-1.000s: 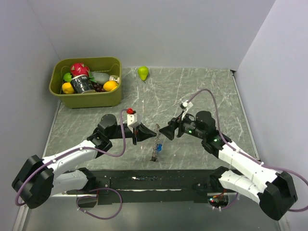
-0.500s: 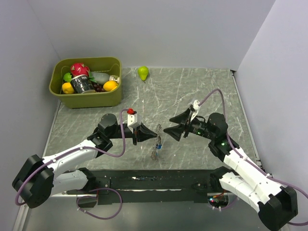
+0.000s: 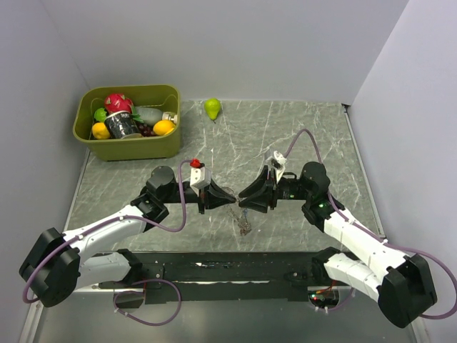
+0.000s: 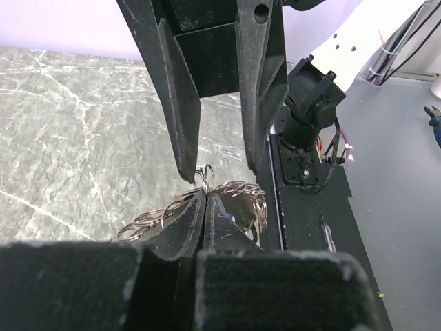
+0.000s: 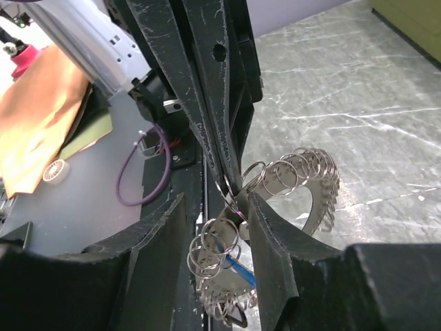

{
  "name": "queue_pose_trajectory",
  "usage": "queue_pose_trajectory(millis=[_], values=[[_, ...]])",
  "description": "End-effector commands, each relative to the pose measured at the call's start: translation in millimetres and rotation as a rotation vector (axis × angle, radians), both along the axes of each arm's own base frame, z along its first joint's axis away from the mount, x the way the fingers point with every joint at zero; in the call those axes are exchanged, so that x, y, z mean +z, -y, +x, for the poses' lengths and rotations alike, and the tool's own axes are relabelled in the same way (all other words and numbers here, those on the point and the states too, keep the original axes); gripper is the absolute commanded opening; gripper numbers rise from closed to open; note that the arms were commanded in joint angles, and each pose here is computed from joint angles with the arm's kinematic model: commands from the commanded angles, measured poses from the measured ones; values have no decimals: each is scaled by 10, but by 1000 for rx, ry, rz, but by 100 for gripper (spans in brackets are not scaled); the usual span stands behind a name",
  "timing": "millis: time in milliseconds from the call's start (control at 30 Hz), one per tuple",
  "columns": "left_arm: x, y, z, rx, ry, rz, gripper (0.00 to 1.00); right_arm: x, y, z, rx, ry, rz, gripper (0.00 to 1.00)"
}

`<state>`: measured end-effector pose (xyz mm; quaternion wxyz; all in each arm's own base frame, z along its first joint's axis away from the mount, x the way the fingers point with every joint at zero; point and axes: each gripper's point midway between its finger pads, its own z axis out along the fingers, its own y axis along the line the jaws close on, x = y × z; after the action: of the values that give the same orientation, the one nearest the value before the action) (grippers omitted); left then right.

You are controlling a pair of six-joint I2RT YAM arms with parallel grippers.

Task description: Put the keys on the keyring

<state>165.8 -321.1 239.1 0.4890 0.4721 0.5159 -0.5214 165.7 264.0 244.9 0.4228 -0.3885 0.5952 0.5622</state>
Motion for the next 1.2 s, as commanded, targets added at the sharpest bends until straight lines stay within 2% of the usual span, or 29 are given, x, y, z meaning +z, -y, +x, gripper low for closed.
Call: queue_pose_trajectory(millis=[0, 233, 333, 800, 1167], values=[[358, 48, -54, -48, 89, -77, 1, 229, -8, -9, 33, 90, 40, 48], [373, 54, -73, -57, 86, -74, 1, 245, -8, 1, 29, 83, 42, 39], [362, 45, -68, -49, 89, -73, 1, 277, 19, 8, 2, 100, 39, 39], [355, 58, -66, -53, 78, -69, 1, 297, 103, 57, -58, 119, 26, 53], [383, 65, -78, -55, 79, -66, 1, 186, -4, 108, -10, 58, 32, 46]])
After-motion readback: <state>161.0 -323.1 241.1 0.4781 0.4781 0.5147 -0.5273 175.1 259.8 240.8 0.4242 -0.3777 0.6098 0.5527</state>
